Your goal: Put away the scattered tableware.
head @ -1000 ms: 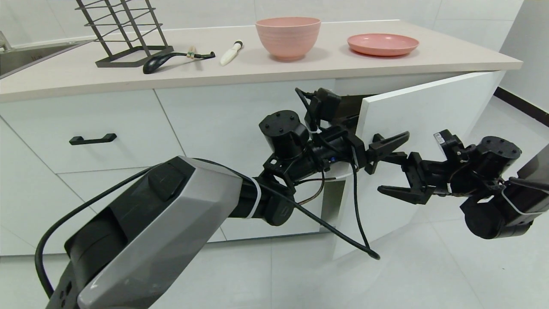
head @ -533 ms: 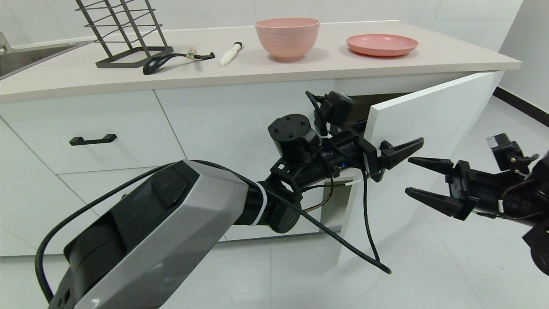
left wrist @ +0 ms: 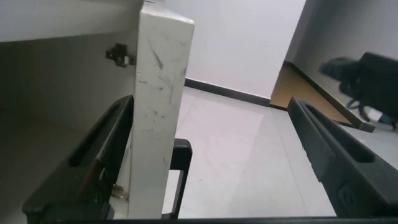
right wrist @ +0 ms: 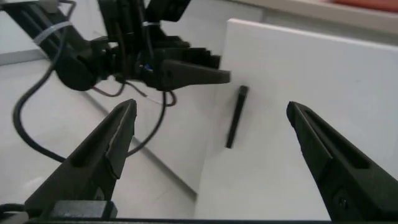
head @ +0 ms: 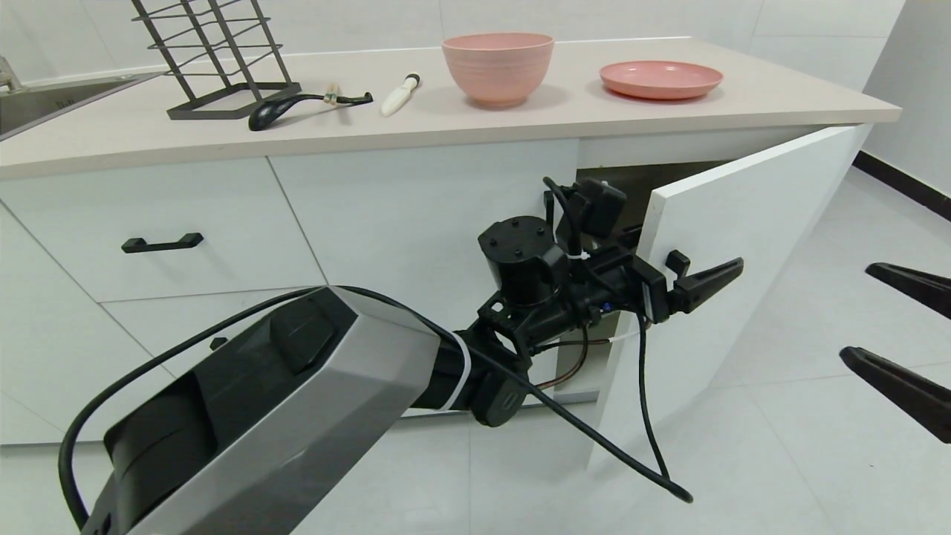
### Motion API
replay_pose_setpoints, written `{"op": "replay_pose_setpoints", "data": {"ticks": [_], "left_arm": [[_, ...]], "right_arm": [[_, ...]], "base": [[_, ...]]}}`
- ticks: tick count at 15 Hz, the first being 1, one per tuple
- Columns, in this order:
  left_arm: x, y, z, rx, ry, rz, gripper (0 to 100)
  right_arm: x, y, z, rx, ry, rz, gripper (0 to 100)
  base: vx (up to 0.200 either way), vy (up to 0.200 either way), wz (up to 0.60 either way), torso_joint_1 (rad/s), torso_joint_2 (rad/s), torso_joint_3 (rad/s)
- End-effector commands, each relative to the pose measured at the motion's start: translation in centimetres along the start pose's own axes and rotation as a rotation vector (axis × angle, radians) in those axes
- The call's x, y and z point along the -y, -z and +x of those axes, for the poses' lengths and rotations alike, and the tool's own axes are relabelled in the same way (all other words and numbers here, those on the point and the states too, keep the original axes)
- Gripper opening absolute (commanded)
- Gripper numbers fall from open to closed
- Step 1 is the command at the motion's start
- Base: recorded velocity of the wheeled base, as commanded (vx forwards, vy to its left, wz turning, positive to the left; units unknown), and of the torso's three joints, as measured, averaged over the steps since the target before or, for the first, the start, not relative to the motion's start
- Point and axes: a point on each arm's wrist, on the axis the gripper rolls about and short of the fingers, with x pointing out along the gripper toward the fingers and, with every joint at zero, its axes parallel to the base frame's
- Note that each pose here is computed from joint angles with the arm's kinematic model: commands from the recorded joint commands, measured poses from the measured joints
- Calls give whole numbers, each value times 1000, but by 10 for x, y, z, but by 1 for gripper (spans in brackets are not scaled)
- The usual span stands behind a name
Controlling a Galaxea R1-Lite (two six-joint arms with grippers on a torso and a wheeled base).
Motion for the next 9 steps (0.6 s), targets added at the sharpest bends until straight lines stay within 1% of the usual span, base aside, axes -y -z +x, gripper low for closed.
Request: {"op": "replay_pose_setpoints", "data": {"ticks": [1,2,3,6,8,9], "left_arm": [[8,1,1,-8,2,-10,100],[15,5,0,-19,-11,-22,100],[20,8,-1,-22,-7,-26,100],[37,18,-1,-28,23,-38,100],[52,17,4,-26,55,-45,100],[56,17,6,-24,65,-46,100]], "right_arm": [[-13,-15,-20,26,56,-78,100],[-19,-12,-29,3,92,-76,100],[-22,-13,-31,5,96,-81,100],[-27,-22,-34,36,96,-125,100],[-32,-30,-37,64,95,-165,100],[-32,-32,-38,71,96,-178,100]], "base": [[0,0,0,0,0,0],[0,0,0,0,0,0],[0,0,0,0,0,0],[0,0,0,0,0,0],[0,0,0,0,0,0],[0,0,0,0,0,0]]}}
